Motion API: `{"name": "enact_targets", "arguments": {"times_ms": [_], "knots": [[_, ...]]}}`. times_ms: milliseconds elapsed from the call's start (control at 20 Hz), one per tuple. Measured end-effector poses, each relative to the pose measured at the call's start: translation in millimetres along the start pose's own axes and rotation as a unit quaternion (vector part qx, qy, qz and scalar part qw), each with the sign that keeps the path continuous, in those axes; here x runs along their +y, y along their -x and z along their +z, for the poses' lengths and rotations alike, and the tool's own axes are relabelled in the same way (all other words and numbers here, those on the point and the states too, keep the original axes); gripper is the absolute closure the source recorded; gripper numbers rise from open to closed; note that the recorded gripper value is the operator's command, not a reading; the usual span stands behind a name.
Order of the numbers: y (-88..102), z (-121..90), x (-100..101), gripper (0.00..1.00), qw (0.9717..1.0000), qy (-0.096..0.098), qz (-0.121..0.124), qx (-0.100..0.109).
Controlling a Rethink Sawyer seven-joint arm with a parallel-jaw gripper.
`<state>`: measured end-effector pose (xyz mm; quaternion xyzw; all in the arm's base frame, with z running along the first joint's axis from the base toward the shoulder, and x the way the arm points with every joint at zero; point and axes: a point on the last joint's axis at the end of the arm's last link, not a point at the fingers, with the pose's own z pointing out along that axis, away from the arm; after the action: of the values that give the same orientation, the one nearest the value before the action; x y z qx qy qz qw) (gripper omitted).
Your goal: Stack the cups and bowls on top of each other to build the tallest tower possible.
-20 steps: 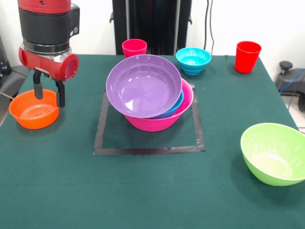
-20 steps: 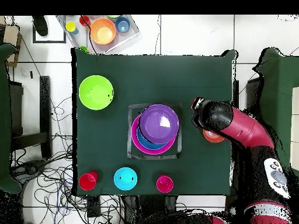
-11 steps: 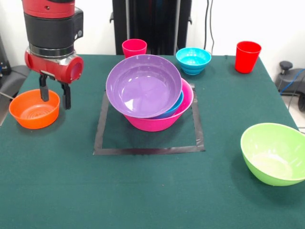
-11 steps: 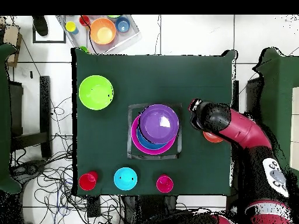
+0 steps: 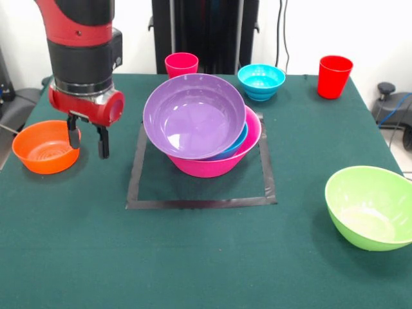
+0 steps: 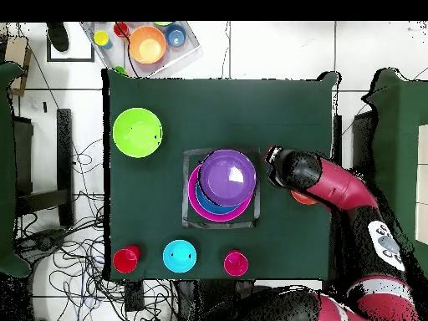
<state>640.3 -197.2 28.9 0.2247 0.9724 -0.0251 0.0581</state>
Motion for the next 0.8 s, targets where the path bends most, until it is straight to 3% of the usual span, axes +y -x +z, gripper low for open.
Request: {"name": "enact_targets", "arguments": {"times_ms": [250,450,800], "knots": [[-19.0,29,-9,0.00,0.9997,-0.009,-0.023,0.005],[-30.0,40,-14,0.00,0.9991,-0.014,-0.037,0.013],[-28.8,32,-21,0.00,0.9987,-0.021,-0.044,0.017]]}}
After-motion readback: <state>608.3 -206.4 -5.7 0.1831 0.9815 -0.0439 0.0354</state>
